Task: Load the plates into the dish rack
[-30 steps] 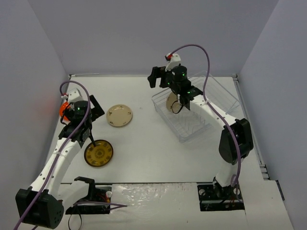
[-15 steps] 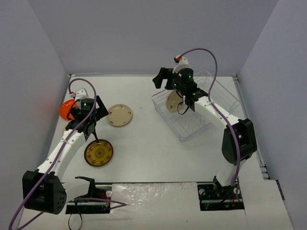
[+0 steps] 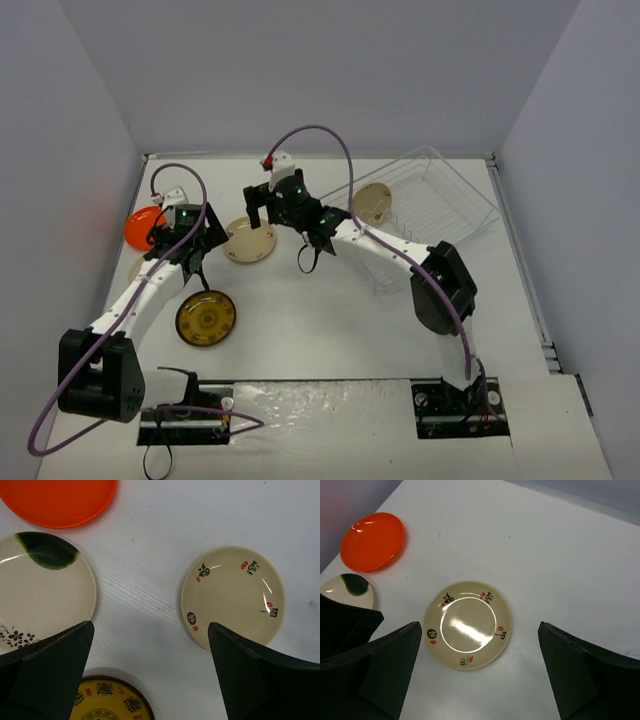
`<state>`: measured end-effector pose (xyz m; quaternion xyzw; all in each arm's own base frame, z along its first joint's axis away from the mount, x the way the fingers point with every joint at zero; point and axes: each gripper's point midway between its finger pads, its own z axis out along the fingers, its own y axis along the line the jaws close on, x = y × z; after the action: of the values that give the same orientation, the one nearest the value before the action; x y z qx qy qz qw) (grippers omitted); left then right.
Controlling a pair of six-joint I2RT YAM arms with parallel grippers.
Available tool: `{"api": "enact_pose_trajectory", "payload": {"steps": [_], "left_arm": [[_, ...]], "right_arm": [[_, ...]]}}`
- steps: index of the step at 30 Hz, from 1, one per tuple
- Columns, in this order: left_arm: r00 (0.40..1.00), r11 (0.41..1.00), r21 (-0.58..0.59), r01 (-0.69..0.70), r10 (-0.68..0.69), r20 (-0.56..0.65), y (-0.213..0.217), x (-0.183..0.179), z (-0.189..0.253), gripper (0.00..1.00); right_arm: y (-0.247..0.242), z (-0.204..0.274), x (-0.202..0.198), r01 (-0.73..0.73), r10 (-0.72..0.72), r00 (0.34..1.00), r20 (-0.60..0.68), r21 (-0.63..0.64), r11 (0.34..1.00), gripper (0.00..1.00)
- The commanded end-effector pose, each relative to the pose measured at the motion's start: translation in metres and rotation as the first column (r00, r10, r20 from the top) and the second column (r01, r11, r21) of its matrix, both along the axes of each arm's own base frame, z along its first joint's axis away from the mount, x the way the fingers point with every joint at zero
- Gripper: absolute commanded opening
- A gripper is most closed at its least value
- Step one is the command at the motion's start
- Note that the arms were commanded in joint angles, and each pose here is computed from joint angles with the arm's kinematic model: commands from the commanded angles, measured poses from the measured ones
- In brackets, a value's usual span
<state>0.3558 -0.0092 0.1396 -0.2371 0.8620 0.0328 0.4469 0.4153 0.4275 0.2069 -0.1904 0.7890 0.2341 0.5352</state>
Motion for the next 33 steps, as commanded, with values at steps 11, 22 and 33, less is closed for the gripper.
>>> {"api": "enact_pose_trajectory", "payload": {"steps": [11, 22, 33], "left_arm": [[0.98, 0.997, -0.033, -0.071, 0.076, 0.184, 0.016, -0.002, 0.05, 0.97], [0.979, 0.997, -0.045, -0.063, 0.071, 0.191, 0.014, -0.004, 0.049, 0.97], [0.977, 0.996, -0.044, -0.073, 0.08, 0.196, 0.016, -0.007, 0.05, 0.97]], "right_arm": [[0.028, -0.089, 0.045, 0.195, -0.203, 0.972, -0.114, -0.084, 0.977, 1.0], [0.038, -0.144, 0.051, 0.194, -0.208, 0.954, -0.217, -0.085, 0.977, 0.81], [0.034, -0.164, 0.043, 0.198, -0.215, 0.94, -0.266, -0.09, 0.976, 0.47]]}}
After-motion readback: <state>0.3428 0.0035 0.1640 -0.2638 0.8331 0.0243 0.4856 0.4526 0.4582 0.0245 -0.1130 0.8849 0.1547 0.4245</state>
